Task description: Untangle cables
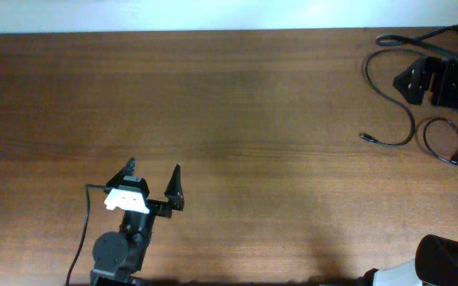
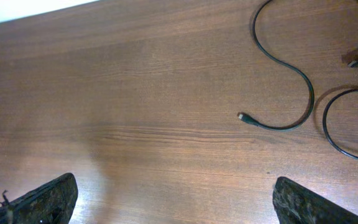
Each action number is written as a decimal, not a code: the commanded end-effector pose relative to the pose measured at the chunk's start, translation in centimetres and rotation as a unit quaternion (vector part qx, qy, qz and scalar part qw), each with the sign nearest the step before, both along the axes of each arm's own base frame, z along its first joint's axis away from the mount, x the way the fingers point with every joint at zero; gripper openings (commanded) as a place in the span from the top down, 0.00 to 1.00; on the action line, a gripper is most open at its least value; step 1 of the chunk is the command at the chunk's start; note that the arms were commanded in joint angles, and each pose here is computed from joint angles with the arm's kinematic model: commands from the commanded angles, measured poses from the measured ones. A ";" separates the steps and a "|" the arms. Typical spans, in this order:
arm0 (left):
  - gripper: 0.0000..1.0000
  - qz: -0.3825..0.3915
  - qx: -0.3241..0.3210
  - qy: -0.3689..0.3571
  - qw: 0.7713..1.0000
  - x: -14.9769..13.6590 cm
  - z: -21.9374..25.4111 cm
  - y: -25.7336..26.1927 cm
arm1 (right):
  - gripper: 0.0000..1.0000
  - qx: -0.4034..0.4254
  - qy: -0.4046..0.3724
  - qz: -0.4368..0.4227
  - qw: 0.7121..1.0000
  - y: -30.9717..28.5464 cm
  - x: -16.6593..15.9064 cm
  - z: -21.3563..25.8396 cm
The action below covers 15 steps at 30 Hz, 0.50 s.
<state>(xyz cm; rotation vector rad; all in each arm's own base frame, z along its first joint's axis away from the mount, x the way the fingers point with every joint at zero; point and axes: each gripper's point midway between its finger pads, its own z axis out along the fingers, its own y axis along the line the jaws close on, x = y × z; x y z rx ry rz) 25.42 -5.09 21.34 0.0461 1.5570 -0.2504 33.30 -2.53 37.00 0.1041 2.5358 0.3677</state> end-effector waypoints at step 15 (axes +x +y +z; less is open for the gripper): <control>0.01 0.008 0.143 0.024 0.989 -1.2 -5.7 0.9 | 0.01 -0.003 0.003 0.006 1.000 0.1 -0.1 -0.1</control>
